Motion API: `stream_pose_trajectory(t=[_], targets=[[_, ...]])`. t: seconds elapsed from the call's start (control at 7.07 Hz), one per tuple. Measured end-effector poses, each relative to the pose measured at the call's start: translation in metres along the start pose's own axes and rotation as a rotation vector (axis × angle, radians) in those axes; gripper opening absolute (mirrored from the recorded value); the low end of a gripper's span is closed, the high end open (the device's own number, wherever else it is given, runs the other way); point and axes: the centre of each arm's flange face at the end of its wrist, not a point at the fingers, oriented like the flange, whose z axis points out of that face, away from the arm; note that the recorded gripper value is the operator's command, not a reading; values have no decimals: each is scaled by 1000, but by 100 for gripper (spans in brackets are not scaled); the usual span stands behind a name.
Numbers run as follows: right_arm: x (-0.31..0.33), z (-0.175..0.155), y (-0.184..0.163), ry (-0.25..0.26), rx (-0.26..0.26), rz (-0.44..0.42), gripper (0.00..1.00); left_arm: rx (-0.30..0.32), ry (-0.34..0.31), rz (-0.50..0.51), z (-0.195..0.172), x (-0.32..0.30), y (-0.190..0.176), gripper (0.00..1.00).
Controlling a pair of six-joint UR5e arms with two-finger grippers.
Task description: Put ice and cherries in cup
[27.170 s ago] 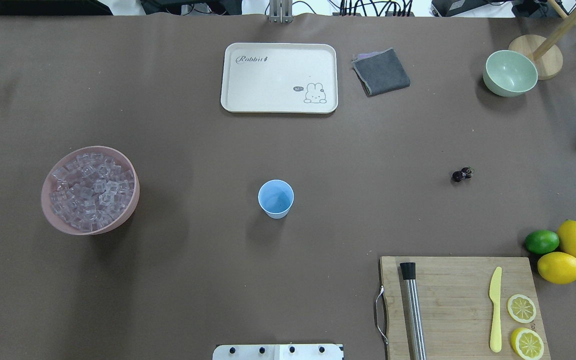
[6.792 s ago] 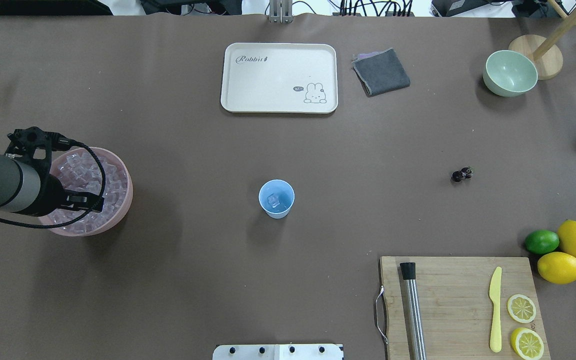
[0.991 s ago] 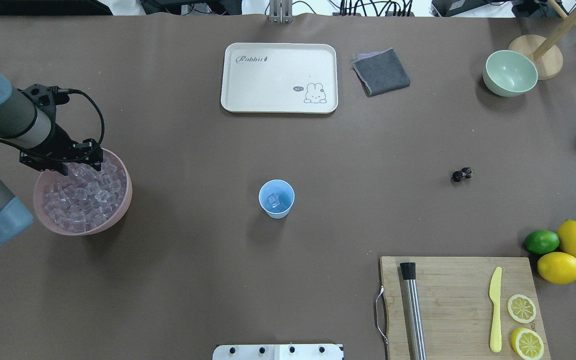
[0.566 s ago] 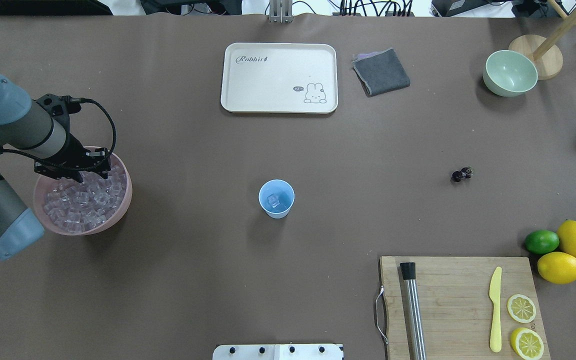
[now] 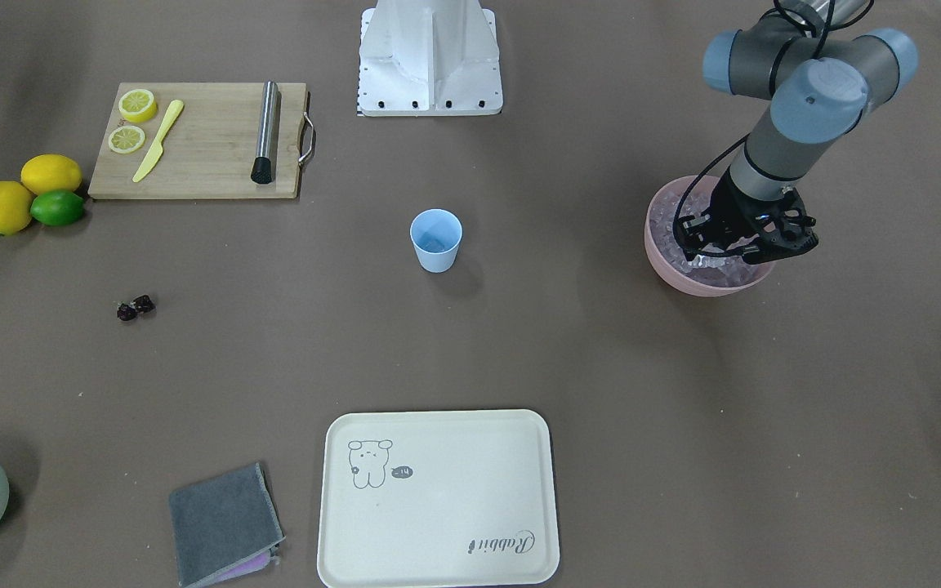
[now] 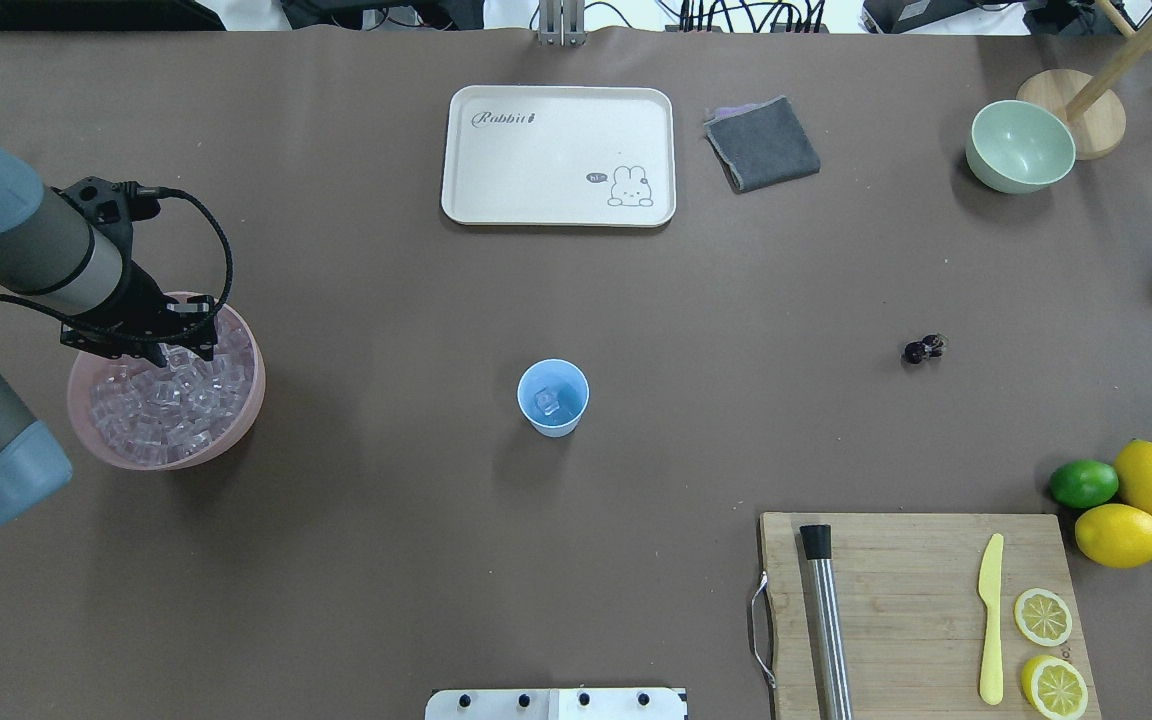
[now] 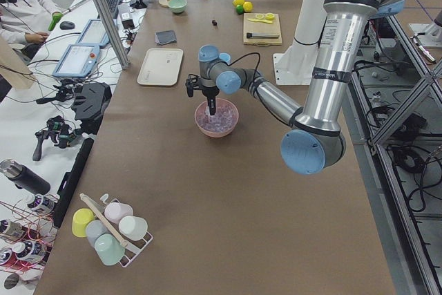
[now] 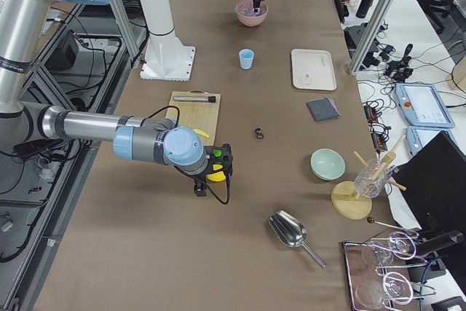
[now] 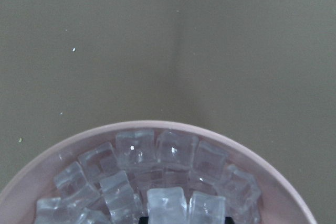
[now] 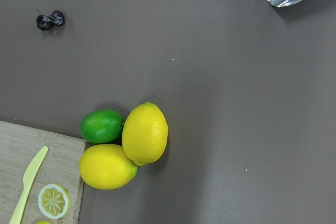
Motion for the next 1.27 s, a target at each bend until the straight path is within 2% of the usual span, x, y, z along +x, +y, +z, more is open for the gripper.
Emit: stream_pose_trajectory(t=[0.42,0.71,0.99,1.27], targets=[[1,1,-1,-2,-2,3,100,-2,45,-19,-53,-6,-7,0],[5,3,-2,-4,-5,8,100,-6,43,-26,-60,-2,-5,0],[6,4,-3,-5,-6,11,100,-14,92,-42,-69,49,5,0],[7,5,-3,-5,-7,13,100,-45,160,-76,-73,143,32,0]])
